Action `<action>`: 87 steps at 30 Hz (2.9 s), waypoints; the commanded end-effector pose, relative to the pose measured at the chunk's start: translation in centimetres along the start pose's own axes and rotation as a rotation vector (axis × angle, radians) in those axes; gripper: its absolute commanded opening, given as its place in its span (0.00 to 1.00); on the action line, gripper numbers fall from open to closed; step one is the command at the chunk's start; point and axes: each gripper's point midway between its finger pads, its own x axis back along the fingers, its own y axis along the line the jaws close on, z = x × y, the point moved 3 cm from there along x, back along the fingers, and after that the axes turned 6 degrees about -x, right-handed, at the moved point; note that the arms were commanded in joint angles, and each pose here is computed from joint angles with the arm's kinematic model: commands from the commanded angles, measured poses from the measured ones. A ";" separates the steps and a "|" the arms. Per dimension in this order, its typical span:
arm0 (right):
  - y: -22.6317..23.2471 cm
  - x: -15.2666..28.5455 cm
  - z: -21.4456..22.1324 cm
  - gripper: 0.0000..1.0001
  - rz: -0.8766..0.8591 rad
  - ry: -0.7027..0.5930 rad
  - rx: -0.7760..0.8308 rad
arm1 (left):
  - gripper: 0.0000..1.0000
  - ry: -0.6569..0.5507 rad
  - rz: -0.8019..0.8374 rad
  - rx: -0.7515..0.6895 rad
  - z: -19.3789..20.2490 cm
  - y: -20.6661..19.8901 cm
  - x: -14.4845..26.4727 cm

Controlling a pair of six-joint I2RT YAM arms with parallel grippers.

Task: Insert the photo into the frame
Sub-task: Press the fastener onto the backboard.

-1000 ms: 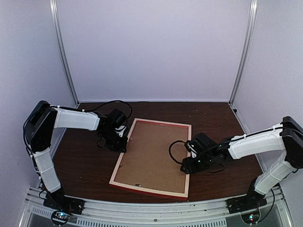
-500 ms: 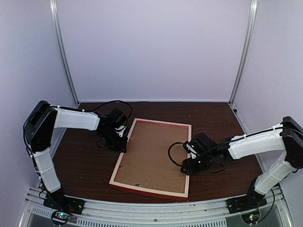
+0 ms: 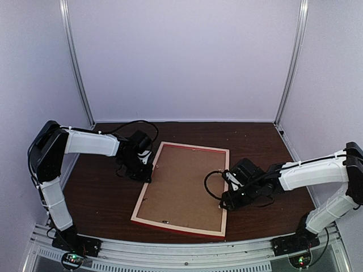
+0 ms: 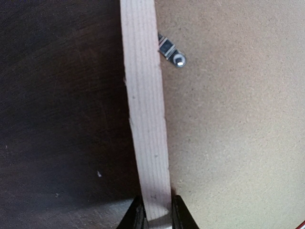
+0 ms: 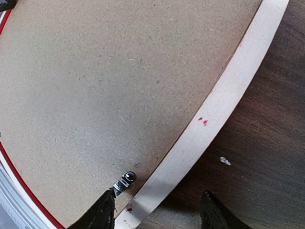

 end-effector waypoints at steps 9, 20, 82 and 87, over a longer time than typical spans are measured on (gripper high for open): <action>0.5 -1.2 -0.6 0.60 -0.011 0.025 -0.070 | 0.19 0.031 -0.009 -0.015 0.7 0.2 -0.3; 0.8 -1.1 -0.9 0.59 -0.033 0.000 -0.110 | 0.19 0.029 -0.008 -0.019 0.6 0.1 -0.3; -0.8 -3.5 1.0 0.39 0.010 0.138 0.030 | 0.18 0.044 0.000 -0.018 1.1 0.1 -0.6; -1.6 -3.9 1.2 0.38 0.003 0.165 0.019 | 0.18 0.038 0.003 -0.013 1.1 0.1 -0.3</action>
